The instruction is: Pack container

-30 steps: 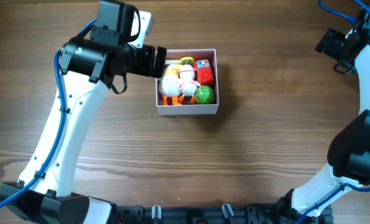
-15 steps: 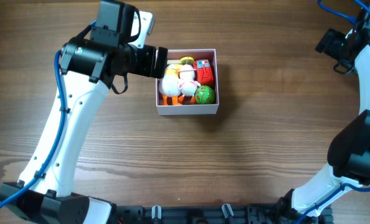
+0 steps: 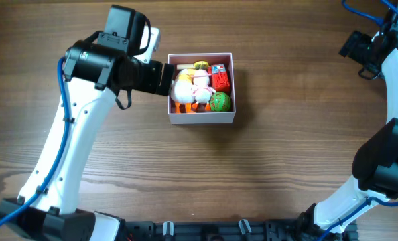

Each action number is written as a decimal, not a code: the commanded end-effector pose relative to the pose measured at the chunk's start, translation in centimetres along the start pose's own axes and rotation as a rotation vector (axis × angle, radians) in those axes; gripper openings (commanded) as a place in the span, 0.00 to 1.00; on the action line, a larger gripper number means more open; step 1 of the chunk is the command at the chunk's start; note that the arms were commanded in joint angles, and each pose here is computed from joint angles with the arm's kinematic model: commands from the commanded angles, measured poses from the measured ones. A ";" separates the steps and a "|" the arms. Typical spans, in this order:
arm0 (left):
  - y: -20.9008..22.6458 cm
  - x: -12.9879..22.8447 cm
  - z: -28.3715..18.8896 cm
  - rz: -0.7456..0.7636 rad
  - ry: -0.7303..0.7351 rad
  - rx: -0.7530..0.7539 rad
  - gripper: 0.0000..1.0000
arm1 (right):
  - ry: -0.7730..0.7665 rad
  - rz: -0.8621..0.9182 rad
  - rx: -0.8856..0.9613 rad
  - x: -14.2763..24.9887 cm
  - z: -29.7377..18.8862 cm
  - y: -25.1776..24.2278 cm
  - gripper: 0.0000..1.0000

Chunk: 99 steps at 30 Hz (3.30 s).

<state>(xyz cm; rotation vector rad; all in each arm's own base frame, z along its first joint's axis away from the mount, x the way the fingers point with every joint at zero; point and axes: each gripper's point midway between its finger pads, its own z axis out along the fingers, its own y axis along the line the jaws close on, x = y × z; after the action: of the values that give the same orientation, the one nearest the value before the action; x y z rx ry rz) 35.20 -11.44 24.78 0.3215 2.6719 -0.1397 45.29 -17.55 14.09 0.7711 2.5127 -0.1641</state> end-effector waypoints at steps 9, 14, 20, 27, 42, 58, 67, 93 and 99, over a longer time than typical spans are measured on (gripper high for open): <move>3.0 -0.8 -6.4 -0.374 -0.336 -0.101 1.00 | -0.004 0.010 0.016 0.0 0.1 -0.2 1.00; 3.5 -0.1 -3.8 -0.377 -0.441 -0.099 1.00 | -0.004 0.010 0.016 0.0 0.1 -0.2 1.00; 5.4 1.4 -2.5 -0.426 -0.667 -0.079 1.00 | -0.004 0.010 0.016 0.0 0.1 -0.2 1.00; 8.3 5.1 -3.5 -0.491 -0.810 -0.078 1.00 | -0.004 0.010 0.016 0.0 0.1 -0.2 1.00; 9.6 11.6 -3.5 -0.520 -1.013 -0.067 1.00 | -0.004 0.010 0.016 0.0 0.1 -0.2 1.00; 9.4 14.1 -2.2 -0.496 -1.159 -0.053 1.00 | -0.004 0.010 0.016 0.0 0.1 -0.2 1.00; 9.5 14.4 -1.7 -0.494 -1.182 -0.052 1.00 | -0.004 0.009 0.016 0.0 0.1 -0.2 1.00; 9.8 15.7 1.8 -0.505 -1.094 -0.071 1.00 | -0.004 0.010 0.016 0.0 0.1 -0.2 1.00; 9.8 15.7 1.7 -0.505 -1.096 -0.071 1.00 | -0.004 0.010 0.016 0.0 0.1 -0.2 1.00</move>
<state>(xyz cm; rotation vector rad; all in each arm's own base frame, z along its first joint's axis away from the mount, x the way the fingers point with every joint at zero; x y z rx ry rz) 24.62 0.93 15.86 -0.3794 1.6058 -0.2731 45.29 -17.55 14.09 0.7711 2.5127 -0.1641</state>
